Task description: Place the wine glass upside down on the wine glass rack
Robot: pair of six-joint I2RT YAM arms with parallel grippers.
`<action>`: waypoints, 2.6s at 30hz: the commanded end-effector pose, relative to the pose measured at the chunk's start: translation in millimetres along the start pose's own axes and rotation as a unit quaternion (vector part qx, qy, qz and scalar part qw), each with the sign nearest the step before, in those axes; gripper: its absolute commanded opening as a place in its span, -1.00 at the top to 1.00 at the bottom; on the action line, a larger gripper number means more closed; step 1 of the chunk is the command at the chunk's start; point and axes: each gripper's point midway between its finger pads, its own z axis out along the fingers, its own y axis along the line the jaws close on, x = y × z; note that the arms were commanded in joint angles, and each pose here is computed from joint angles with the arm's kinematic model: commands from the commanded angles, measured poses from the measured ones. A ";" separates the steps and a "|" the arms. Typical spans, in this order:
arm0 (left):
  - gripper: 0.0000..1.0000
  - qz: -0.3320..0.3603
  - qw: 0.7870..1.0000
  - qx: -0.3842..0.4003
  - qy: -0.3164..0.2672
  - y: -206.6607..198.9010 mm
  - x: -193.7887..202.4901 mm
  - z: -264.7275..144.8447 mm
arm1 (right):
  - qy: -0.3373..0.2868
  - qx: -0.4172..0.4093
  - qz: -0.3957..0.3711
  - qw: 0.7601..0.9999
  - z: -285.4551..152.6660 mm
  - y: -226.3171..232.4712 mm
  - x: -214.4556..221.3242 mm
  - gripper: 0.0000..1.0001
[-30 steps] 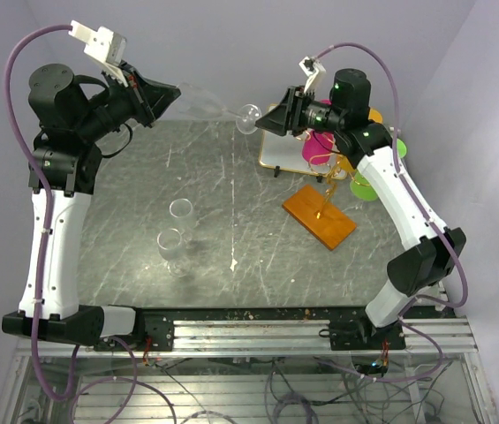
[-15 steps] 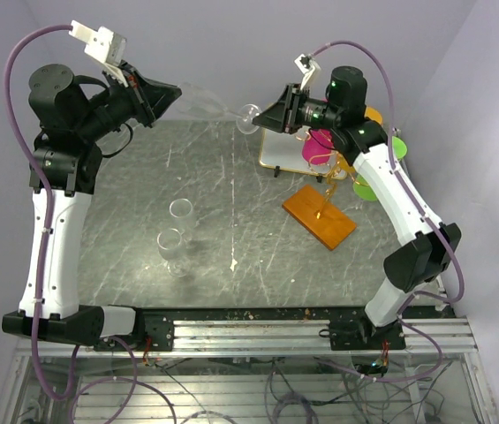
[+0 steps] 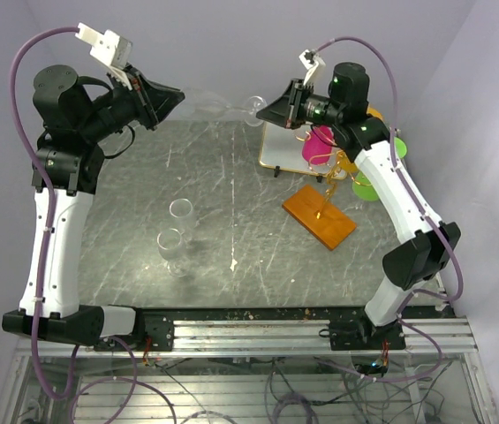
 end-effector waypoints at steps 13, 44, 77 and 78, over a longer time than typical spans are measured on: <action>-0.26 0.072 0.993 -0.091 -0.018 15.3 -18.5 -26.2 | -0.078 0.117 -0.169 0.976 -80.8 -22.1 -64.0 1.00; -0.94 0.076 0.980 -0.185 0.004 55.0 3.2 -49.5 | 0.132 0.221 -0.529 0.809 -138.8 -19.9 0.9 1.00; -0.93 0.079 0.980 -0.184 0.009 59.1 7.5 -49.7 | 0.197 0.366 -0.585 0.697 -142.6 -70.9 -3.6 1.00; -0.92 0.080 0.980 -0.184 0.009 58.9 7.5 -50.0 | 0.197 0.367 -0.585 0.696 -141.5 -71.5 -3.7 1.00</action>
